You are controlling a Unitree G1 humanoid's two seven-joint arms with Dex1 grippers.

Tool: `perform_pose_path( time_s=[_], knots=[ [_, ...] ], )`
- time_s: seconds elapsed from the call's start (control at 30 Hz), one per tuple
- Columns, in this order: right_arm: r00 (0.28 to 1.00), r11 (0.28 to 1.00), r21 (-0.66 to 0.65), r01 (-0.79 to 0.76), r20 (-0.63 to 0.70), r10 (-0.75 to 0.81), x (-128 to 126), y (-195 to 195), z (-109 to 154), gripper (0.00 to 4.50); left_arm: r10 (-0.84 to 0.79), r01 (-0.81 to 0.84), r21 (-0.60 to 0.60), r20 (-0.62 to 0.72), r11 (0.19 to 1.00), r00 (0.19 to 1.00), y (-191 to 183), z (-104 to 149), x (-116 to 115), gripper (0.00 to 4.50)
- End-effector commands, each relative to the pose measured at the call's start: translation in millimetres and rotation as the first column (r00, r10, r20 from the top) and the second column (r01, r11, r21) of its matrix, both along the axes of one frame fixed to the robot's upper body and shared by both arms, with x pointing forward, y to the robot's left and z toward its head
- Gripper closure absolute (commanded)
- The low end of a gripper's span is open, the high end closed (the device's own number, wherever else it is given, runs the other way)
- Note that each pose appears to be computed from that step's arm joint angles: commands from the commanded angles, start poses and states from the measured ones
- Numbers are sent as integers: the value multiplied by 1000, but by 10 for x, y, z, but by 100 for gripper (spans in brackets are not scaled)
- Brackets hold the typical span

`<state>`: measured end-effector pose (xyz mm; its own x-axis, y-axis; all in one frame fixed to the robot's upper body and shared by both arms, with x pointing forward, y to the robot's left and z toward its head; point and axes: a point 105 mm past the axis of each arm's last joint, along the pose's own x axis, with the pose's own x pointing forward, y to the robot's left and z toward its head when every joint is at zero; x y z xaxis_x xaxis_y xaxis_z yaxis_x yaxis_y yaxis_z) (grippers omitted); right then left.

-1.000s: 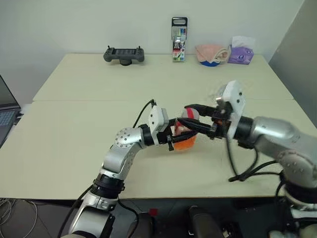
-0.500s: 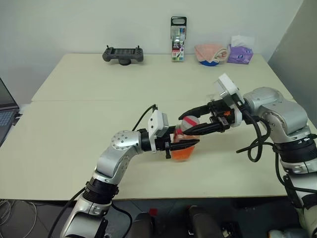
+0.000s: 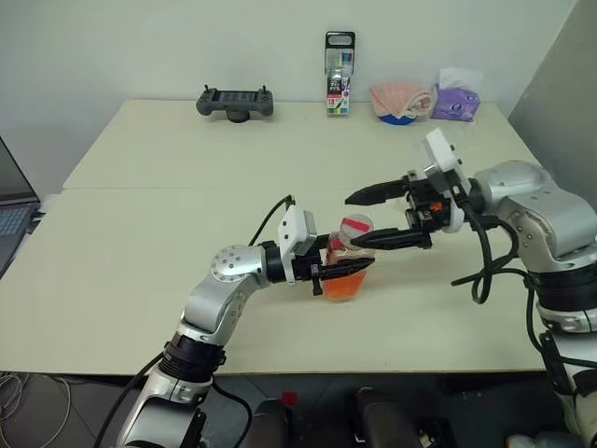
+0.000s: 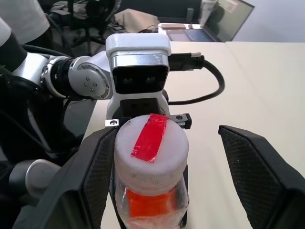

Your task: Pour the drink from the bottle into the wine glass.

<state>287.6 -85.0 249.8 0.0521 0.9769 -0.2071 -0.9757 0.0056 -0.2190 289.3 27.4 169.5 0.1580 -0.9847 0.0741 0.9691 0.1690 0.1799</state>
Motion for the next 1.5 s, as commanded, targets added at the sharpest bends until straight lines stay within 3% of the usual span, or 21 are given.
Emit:
perform_pose_path(
  time_s=[0.03,0.23,0.4,0.63,0.8,0.87,0.97,1.2,1.5],
  knots=[
    [999,998,52,19,46,-21,-169,-18,135,90,-22,23,-24,65,999,998,-42,133,-6,287],
    [990,985,110,132,42,-137,-371,-18,89,90,-13,16,-31,79,999,997,-48,158,37,287],
    [933,923,178,340,57,-355,-330,-19,113,90,7,-3,-41,101,999,995,-26,177,77,287],
    [888,860,233,454,-35,-459,-455,147,47,90,46,-36,-75,139,997,989,-18,243,164,287],
    [792,750,272,603,-90,-604,-327,161,-15,90,48,-36,-83,143,996,989,-22,251,189,287],
    [787,738,288,610,-110,-608,-325,184,0,72,45,-34,-81,143,996,989,-22,244,185,287],
    [778,732,284,619,-98,-621,-325,192,15,1,45,-34,-81,141,996,989,-23,242,186,287],
    [789,760,231,608,-65,-611,-349,227,-66,0,47,-36,-78,137,996,989,-20,232,189,287],
    [759,723,263,639,-61,-649,-219,277,-51,0,54,-44,-75,136,996,989,-6,207,173,287]
  ],
)
